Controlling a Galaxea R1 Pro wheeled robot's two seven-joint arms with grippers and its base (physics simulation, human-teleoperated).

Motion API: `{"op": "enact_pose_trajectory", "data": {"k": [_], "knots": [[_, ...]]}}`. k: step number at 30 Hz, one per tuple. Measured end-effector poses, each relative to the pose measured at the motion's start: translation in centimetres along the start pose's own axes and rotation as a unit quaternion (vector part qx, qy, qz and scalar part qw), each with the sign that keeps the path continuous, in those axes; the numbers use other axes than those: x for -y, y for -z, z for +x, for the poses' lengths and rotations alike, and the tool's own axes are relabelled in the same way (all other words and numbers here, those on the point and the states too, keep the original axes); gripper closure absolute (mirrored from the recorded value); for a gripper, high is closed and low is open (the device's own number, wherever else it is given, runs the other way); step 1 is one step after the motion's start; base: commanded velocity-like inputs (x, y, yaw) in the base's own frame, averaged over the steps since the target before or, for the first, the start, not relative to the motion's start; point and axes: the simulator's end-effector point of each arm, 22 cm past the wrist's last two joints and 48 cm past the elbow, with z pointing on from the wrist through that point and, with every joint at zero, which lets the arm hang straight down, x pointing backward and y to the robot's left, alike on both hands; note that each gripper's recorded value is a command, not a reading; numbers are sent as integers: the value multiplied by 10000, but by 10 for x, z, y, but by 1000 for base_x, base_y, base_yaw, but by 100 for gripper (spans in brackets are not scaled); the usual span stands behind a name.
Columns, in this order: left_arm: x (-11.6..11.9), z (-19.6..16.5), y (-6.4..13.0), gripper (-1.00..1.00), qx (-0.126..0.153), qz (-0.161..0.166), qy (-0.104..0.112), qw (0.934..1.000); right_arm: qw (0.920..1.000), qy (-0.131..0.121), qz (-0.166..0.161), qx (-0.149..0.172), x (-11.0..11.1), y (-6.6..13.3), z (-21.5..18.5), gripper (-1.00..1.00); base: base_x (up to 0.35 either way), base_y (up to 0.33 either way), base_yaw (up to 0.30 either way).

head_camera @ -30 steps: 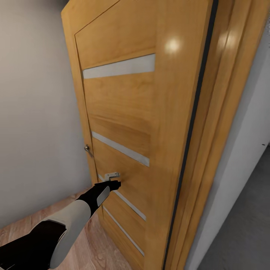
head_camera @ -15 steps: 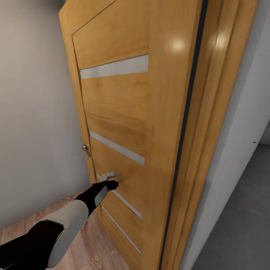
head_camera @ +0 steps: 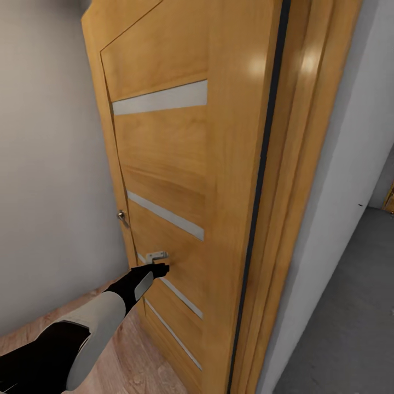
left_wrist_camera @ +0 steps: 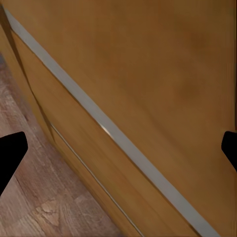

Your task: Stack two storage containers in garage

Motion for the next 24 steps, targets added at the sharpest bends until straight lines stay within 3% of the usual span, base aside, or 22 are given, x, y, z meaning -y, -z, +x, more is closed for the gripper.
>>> {"op": "enact_pose_trajectory", "data": {"k": [12,18,24], "knots": [[1,3,0,-100,5,-34,-11,10000,10000,-4,-31,37,-4,-3,-4,-100,0,0,-13],[4,1,0,-100,139,-100,-342,9993,9998,-119,-144,52,-28,-5,-6,-100,0,0,0],[5,-1,0,-100,240,-155,-533,9982,9998,-129,-157,51,-30,-5,-7,-100,0,0,0]]}}
